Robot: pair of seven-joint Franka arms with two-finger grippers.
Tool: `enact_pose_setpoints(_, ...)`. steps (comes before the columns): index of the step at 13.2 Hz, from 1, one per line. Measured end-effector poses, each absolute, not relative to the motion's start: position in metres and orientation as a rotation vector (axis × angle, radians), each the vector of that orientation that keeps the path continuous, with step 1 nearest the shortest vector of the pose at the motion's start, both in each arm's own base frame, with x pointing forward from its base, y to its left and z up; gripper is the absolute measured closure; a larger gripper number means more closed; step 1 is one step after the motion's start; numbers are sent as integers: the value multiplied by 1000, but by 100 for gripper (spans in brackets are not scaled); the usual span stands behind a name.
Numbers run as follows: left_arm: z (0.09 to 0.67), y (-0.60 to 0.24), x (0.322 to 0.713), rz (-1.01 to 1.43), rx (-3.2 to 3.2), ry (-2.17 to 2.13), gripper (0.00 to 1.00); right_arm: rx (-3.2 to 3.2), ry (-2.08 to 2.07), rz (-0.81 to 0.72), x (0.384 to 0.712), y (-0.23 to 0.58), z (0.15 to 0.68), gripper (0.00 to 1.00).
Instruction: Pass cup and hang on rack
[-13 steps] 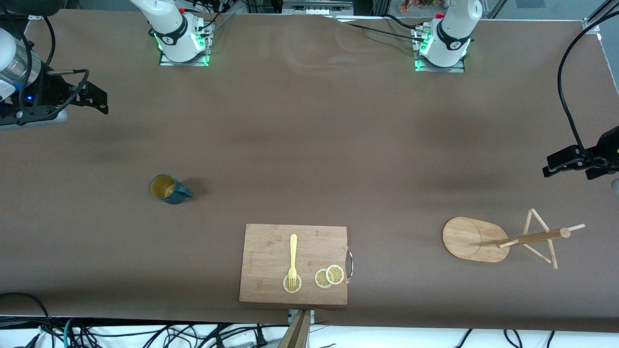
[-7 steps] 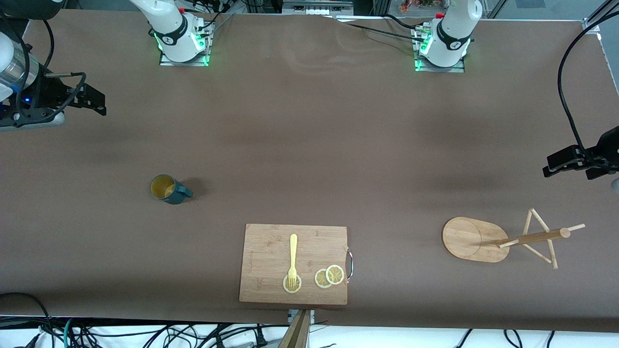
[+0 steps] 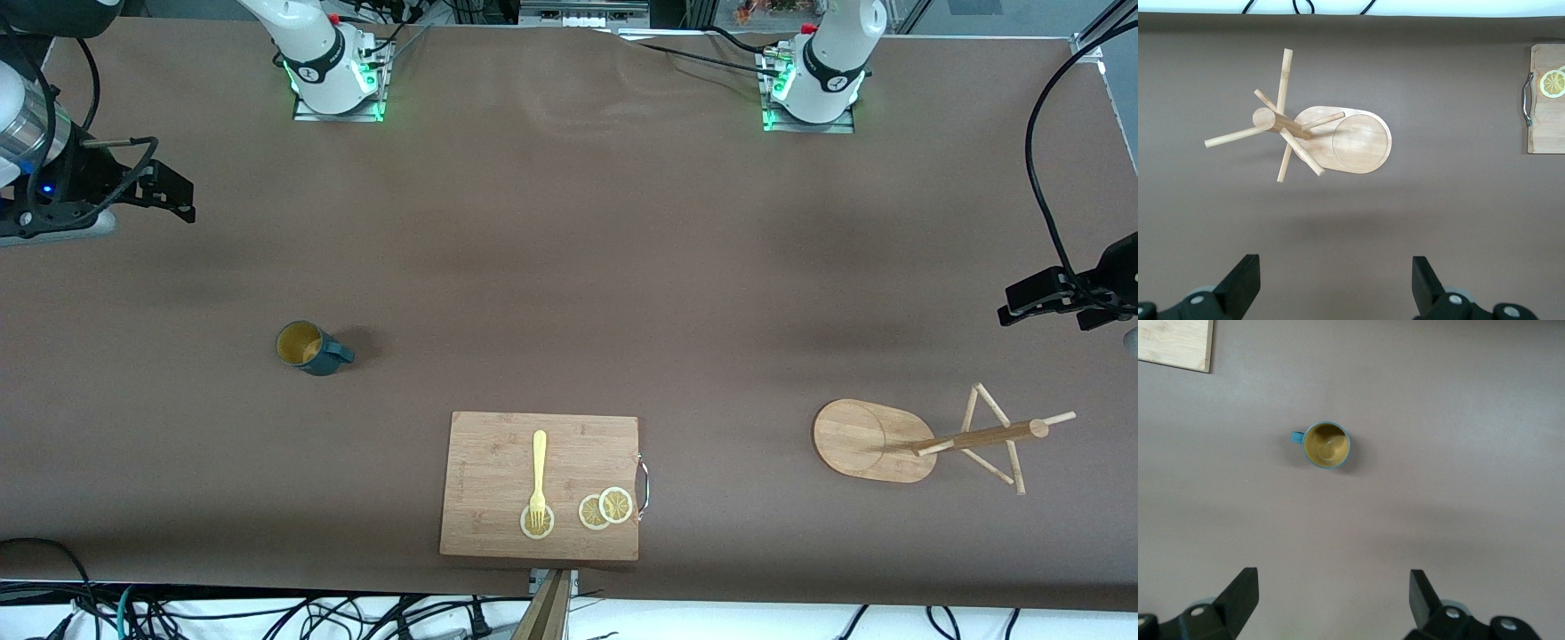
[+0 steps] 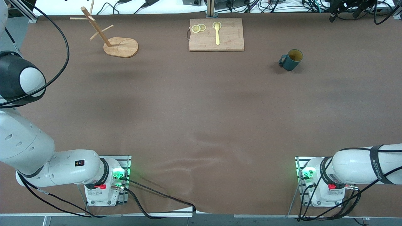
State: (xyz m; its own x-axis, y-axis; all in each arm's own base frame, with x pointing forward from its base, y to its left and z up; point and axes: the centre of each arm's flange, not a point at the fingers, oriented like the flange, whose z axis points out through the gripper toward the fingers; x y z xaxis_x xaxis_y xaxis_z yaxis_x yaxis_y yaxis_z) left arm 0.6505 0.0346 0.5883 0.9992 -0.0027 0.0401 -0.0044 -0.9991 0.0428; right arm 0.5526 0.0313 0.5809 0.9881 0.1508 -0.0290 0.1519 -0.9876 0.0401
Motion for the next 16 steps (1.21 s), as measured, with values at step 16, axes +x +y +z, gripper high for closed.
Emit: enact_pose_setpoints(16,588,34,651,61,3098,-7,0,3094,248,-90,569,35,551,0)
